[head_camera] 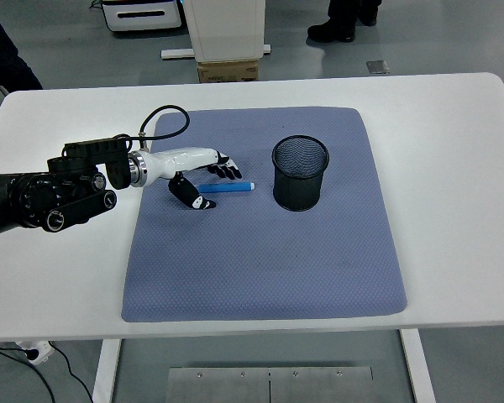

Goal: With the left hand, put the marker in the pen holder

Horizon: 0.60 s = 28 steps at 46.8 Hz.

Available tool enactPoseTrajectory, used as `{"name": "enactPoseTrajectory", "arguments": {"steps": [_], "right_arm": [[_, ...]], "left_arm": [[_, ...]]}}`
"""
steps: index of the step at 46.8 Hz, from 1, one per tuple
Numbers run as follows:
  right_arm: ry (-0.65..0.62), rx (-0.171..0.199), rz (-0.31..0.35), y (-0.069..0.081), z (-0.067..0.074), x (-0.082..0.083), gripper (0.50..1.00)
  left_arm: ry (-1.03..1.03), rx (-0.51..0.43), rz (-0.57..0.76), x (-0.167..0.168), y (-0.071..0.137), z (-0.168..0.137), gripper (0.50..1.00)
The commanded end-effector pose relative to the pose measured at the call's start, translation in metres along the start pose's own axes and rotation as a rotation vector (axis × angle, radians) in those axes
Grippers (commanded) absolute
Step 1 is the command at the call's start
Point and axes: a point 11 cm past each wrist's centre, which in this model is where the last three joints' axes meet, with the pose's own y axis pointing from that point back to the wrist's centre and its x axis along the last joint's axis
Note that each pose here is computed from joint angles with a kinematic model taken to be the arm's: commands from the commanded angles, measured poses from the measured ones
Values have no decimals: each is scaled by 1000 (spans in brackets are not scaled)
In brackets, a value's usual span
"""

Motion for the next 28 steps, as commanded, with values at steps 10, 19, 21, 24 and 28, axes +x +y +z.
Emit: {"name": "enactPoseTrajectory", "arguments": {"steps": [10,19,21,24,28], "right_arm": [[0,0,0,0,0,0,1000],[0,0,0,0,0,0,1000],[0,0,0,0,0,0,1000],[0,0,0,0,0,0,1000],[0,0,0,0,0,0,1000]], "left_arm": [[-7,-6,6,-1,-2,2,654],[-13,-6,16,0,-2,2,654],[-19,-5,10,-2,-2,2,654],[-40,-5,6,-4,-2,1,654],[-61,-6,12,-4,-2,1,654]]}}
